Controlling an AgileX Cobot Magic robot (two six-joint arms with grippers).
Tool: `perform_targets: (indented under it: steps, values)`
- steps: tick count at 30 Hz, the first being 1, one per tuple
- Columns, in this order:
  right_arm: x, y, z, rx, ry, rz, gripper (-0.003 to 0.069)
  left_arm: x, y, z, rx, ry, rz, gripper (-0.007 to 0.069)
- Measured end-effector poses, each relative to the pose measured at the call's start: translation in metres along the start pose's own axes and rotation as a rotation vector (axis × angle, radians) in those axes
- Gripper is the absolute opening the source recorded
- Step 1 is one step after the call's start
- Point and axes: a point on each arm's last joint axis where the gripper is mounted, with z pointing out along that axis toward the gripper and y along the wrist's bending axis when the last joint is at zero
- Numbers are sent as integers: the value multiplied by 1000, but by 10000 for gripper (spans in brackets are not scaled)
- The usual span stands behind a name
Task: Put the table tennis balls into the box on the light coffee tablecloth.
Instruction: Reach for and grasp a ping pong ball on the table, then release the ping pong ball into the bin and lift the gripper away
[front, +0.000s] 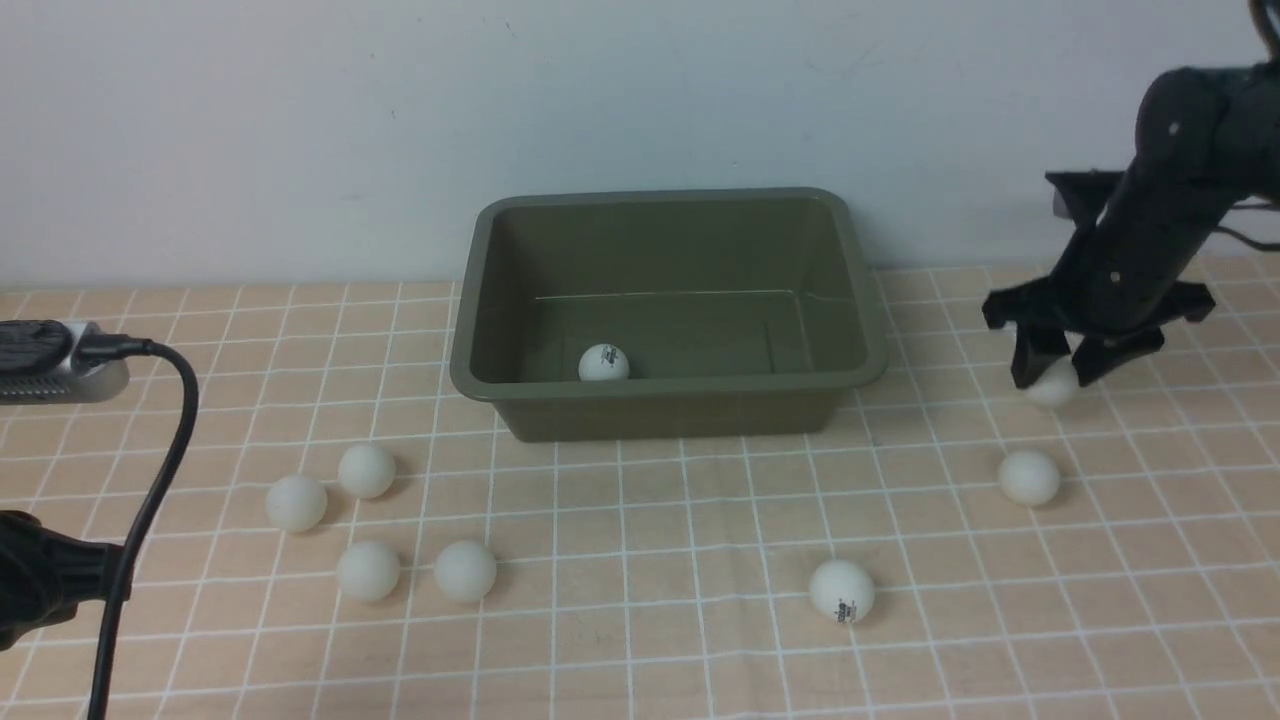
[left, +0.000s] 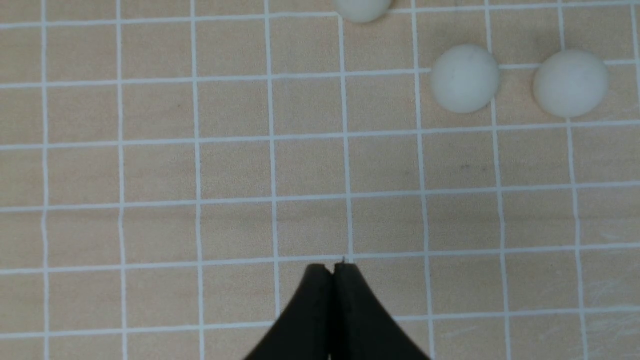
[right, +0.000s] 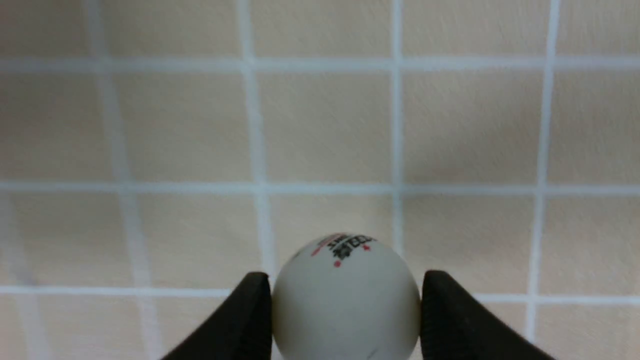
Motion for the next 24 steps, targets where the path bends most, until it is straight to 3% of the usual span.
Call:
perform_targets:
  steps: [5, 7, 10, 14, 18, 24]
  values:
    - [-26, 28, -44, -262, -126, 4, 349, 0, 0, 0, 0, 0, 0, -69]
    - [-29, 37, -51, -312, -157, -8, 349, 0, 0, 0, 0, 0, 0, -69]
    - [-34, 75, -69, -450, -230, -96, 349, 0, 0, 0, 1, 0, -1, -69]
    - [-31, 112, -68, -476, -262, -178, 349, 0, 0, 0, 1, 0, -1, -69]
    - [-23, 157, -46, -409, -277, -303, 349, 0, 0, 0, 1, 0, -1, -69]
    - [-18, 172, -14, -322, -237, -357, 349, 0, 0, 0, 1, 0, -1, -69]
